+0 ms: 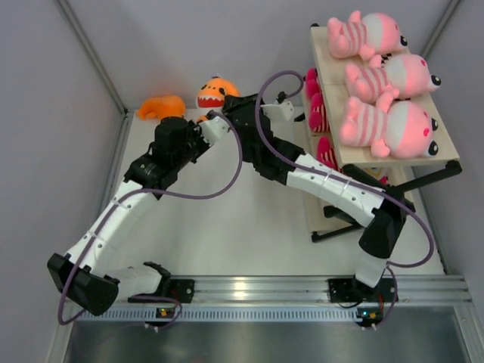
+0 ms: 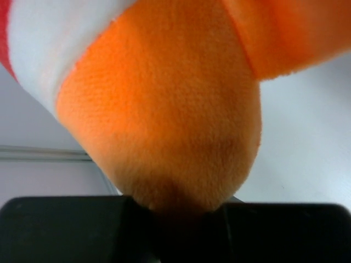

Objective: Place and organize the stuffed toys onto the shelf

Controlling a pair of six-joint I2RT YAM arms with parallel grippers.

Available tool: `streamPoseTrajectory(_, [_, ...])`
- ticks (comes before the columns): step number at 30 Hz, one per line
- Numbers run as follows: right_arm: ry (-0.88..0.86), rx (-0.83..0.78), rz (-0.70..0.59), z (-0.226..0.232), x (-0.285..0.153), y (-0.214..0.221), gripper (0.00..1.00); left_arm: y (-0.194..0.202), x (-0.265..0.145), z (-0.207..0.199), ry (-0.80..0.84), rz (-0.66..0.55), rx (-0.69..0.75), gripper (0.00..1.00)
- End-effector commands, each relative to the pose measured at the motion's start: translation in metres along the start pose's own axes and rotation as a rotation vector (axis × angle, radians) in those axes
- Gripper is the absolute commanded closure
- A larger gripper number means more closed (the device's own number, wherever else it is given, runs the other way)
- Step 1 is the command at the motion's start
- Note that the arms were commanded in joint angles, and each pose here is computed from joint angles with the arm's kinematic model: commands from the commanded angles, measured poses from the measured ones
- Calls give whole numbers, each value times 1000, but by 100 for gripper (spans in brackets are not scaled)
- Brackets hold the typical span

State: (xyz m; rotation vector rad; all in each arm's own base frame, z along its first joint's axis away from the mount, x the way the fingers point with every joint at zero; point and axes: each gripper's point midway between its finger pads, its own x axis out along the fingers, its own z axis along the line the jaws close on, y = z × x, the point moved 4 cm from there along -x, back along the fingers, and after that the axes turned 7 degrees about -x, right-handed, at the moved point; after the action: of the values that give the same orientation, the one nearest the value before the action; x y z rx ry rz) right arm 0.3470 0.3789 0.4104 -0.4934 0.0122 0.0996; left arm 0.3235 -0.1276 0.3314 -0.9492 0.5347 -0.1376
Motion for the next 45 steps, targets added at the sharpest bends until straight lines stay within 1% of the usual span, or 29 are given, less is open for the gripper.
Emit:
streamPoseTrajectory(1, [-61,-178,20,8,-26,-24,63,2,4,14,-55,-34,47,100])
streamPoseTrajectory(2, [-57,-226,20,3,-30,-28,60,8,8,13,-31,-28,59,100])
streamPoseTrajectory(4, [-68,-263,18,-9,-43,-40,56,25,14,21,-30,11,61,100])
streamPoseTrajectory(7, [-98,-326,34,-13,-61,-60,53,48,31,26,8,59,43,100])
streamPoseTrajectory(8, [-100,-381,45,-18,-65,-62,53,50,34,30,9,65,42,100])
streamPoseTrajectory(10, [-132,-417,49,-12,-79,-76,52,65,49,32,23,113,55,100])
streamPoseTrajectory(12, [-144,-504,55,-12,-87,-85,52,73,66,29,50,141,72,100])
streamPoseTrajectory(13, [-169,-509,54,-4,-96,-94,52,74,71,27,62,142,72,100])
streamPoseTrajectory(14, [-190,-559,52,-1,-101,-101,52,77,78,25,78,151,76,100])
streamPoseTrajectory(17, [-268,-620,35,17,-117,-123,52,81,102,21,107,158,102,100])
streamPoseTrajectory(20, [-335,-652,2,29,-136,-146,51,74,126,10,90,116,201,100])
streamPoseTrajectory(21, [-347,-653,-6,31,-141,-153,51,71,133,-6,115,94,235,100])
streamPoseTrajectory(23, [-389,-656,-33,38,-153,-174,51,68,152,-20,118,75,285,100])
streamPoseTrajectory(24, [-433,-662,-31,43,-159,-179,49,53,159,-33,133,45,309,100])
streamPoseTrajectory(25, [-479,-649,-47,54,-170,-193,49,49,165,-40,143,34,321,100])
streamPoseTrajectory(28, [-588,-709,-49,79,-187,-207,46,42,194,-66,148,11,421,100])
streamPoseTrajectory(29, [-606,-745,-55,84,-190,-210,46,24,200,-72,128,-46,454,100])
streamPoseTrajectory(30, [-641,-764,-45,91,-193,-210,45,30,213,-83,150,-43,468,100])
streamPoseTrajectory(32, [-682,-801,-56,103,-198,-217,45,16,225,-88,140,-89,490,100])
streamPoseTrajectory(33, [-706,-807,-61,107,-200,-218,45,19,237,-94,140,-103,501,100])
streamPoseTrajectory(34, [-712,-808,-76,108,-203,-224,44,16,242,-99,142,-127,517,100])
streamPoseTrajectory(35, [-716,-806,-93,109,-204,-227,44,12,248,-103,138,-145,566,100])
streamPoseTrajectory(36, [-694,-837,-121,103,-204,-234,44,11,258,-115,156,-190,591,100])
streamPoseTrajectory(38, [-671,-841,-153,99,-204,-242,44,4,266,-127,160,-241,663,100])
streamPoseTrajectory(39, [-654,-832,-174,94,-207,-251,44,0,270,-131,156,-266,673,100])
streamPoseTrajectory(40, [-645,-848,-165,87,-205,-245,44,4,278,-142,185,-272,681,100])
streamPoseTrajectory(41, [-639,-855,-174,84,-205,-246,44,-11,280,-145,181,-307,680,100])
streamPoseTrajectory(43, [-636,-858,-185,78,-206,-249,44,-15,287,-156,199,-329,699,100])
streamPoseTrajectory(45, [-616,-866,-190,73,-206,-250,44,-22,294,-176,221,-362,739,100])
